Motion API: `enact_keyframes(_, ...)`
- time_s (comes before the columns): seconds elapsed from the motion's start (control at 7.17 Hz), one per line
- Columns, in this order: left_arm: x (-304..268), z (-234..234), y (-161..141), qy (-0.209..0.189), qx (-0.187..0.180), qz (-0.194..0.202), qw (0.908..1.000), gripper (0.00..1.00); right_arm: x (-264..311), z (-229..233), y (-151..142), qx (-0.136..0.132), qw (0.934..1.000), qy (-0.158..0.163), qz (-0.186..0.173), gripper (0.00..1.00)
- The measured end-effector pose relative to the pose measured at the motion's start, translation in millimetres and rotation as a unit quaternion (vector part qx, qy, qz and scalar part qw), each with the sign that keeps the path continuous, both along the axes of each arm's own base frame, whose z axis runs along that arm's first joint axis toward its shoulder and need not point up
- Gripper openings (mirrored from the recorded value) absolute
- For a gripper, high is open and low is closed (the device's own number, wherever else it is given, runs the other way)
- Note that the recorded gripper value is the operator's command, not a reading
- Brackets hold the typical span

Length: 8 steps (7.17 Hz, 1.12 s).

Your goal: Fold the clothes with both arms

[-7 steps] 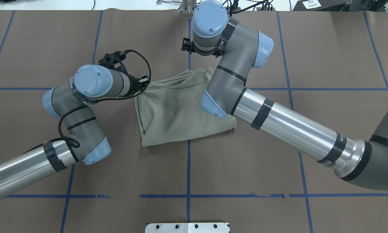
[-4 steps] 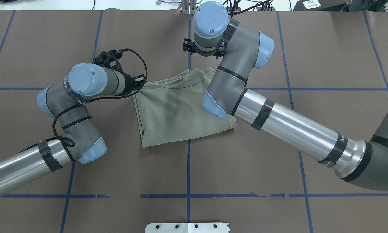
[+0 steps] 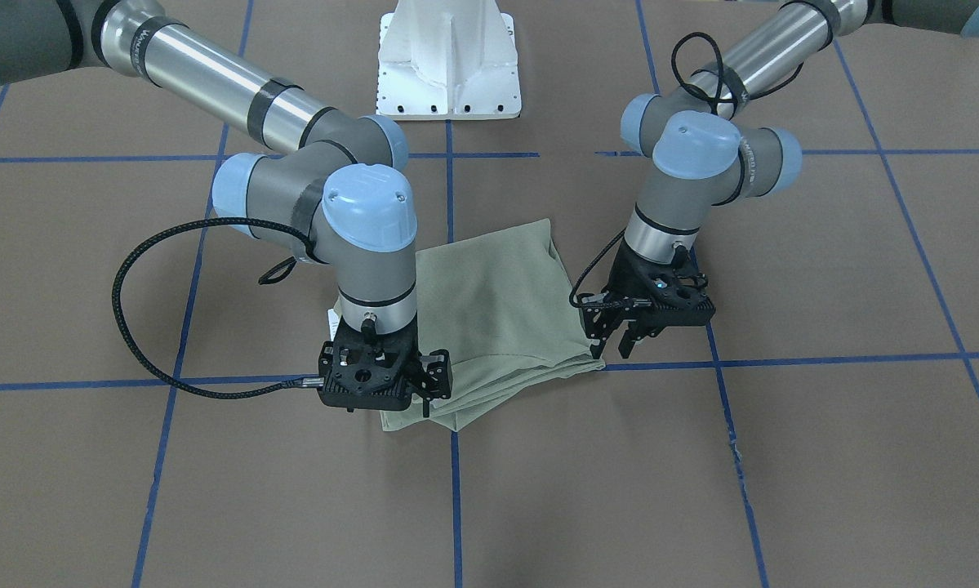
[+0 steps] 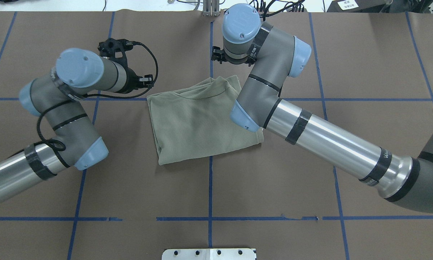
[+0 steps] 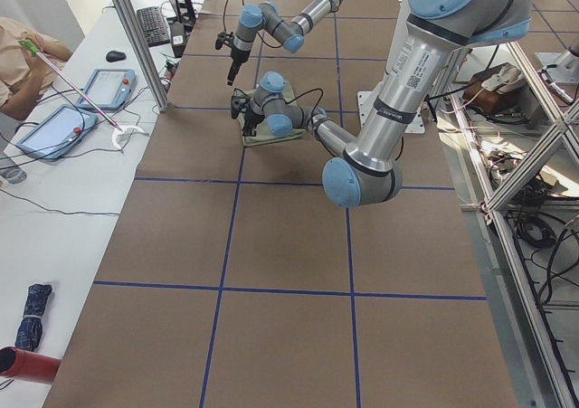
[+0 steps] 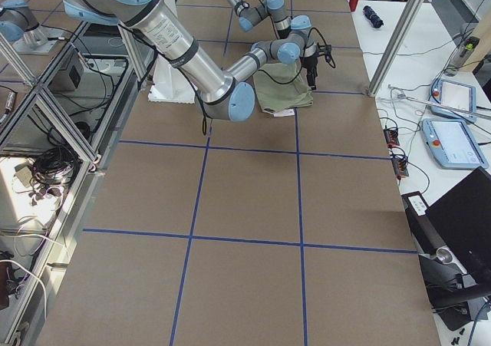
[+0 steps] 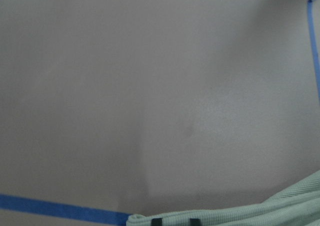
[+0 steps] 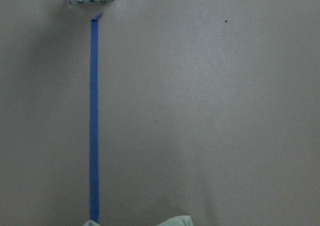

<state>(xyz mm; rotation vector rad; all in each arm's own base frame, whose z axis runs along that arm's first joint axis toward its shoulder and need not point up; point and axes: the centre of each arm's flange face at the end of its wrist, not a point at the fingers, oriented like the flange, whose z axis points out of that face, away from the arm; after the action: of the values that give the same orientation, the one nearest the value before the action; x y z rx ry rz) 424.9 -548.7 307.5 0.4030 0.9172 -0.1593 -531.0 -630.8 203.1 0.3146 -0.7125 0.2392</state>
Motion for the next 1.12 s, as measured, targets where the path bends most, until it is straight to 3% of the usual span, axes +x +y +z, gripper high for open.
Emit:
enact_keyframes(0.28,-106,15,0,-0.070,0.054,0.077,0.9932,1.00,72,31,-34,-0.003,0.9979,0.038,-0.053,1.00)
enact_keyframes(0.56,-225,67,-11,-0.102,0.074,0.125,0.9842,1.00,227,116,-66,0.008,0.9900,0.043,-0.134,1.00)
enact_keyframes(0.7,-279,105,-6,-0.104,0.063,0.137,0.9831,1.00,313,175,-69,0.011,0.9845,0.031,-0.172,1.00)
enact_keyframes(0.84,-314,149,8,-0.105,0.037,0.143,0.9835,1.00,385,244,-55,0.000,0.9811,0.020,-0.192,1.00)
enact_keyframes(1.12,-352,203,25,-0.108,-0.009,0.134,0.9850,1.00,459,358,-5,-0.041,0.9817,0.031,-0.183,1.00)
